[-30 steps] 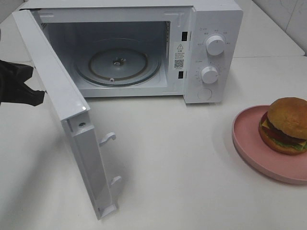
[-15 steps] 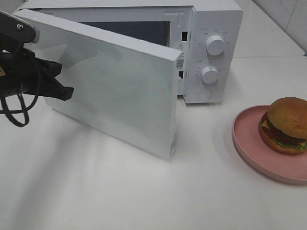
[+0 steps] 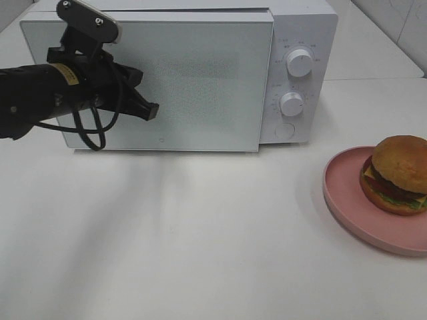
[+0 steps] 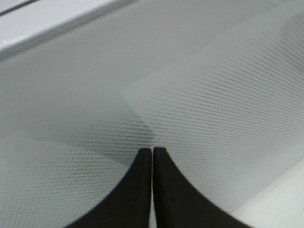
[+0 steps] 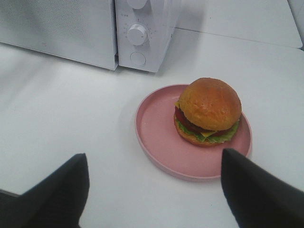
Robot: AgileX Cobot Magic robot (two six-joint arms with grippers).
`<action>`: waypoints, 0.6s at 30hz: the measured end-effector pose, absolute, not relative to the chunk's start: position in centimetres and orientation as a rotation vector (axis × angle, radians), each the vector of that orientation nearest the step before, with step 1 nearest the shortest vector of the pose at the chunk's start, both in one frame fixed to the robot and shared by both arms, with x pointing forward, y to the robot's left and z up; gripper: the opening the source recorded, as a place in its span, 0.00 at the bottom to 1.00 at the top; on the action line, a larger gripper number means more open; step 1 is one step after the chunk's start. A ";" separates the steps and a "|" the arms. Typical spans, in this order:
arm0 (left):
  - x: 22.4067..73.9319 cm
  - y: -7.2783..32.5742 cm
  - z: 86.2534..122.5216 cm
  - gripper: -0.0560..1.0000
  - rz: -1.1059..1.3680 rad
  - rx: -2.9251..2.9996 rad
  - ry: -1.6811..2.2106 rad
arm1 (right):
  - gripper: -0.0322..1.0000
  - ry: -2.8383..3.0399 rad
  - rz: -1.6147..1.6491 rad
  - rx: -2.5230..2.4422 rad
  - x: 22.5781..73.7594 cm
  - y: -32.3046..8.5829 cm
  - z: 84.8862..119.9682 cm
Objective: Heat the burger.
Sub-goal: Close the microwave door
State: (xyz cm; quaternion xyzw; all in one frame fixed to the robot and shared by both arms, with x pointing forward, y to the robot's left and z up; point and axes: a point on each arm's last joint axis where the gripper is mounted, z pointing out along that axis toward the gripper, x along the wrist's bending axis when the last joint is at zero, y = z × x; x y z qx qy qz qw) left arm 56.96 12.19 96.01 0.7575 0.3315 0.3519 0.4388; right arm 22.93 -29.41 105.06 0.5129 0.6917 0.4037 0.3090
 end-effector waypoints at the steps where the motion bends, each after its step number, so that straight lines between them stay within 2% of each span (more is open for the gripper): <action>1: 57.0 12.2 96.0 0.05 0.874 1.882 0.824 | 0.71 1.828 1.067 1.355 22.9 -29.4 105.1; 18: 60.3 4.0 95.7 0.05 0.684 2.036 0.798 | 0.71 1.827 1.068 1.355 22.9 -29.4 105.1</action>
